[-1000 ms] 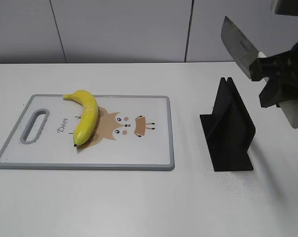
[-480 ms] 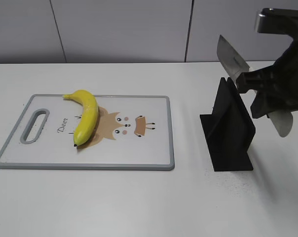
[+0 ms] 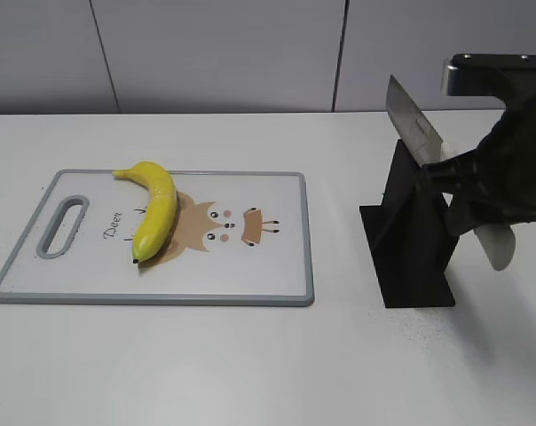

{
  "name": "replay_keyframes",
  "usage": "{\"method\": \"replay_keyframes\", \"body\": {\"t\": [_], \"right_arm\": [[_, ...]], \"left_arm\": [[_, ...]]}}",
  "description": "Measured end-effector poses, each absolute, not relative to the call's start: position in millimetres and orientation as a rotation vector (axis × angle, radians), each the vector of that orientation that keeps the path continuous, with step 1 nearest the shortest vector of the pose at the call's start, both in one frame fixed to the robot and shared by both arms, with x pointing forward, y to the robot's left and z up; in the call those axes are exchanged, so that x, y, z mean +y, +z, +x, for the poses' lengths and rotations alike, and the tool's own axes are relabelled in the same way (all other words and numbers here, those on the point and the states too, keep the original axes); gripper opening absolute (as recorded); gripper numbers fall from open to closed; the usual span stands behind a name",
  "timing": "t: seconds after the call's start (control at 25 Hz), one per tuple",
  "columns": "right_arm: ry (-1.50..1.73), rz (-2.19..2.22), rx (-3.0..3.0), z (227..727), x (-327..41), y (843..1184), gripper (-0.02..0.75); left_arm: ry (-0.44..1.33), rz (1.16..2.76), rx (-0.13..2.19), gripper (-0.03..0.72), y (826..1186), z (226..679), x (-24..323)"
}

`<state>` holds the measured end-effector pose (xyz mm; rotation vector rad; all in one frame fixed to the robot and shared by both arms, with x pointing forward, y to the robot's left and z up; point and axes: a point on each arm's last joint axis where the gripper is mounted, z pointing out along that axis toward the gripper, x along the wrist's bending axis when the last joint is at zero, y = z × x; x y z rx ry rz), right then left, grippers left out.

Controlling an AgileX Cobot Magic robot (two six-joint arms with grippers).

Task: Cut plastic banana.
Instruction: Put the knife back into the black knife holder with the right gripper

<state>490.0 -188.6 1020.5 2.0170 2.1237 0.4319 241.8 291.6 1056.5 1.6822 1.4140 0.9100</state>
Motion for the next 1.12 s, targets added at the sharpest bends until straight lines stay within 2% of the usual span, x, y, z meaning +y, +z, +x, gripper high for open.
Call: {"method": "replay_keyframes", "body": {"t": [0.24, 1.12], "right_arm": [[0.419, 2.023, 2.125, 485.6, -190.4, 1006.9, 0.180], [0.427, 2.141, 2.038, 485.4, -189.9, 1003.8, 0.180]], "left_arm": [[0.909, 1.683, 1.415, 0.579, 1056.3, 241.9, 291.6], [0.910, 1.684, 1.415, 0.579, 1056.0, 242.0, 291.7]]}}
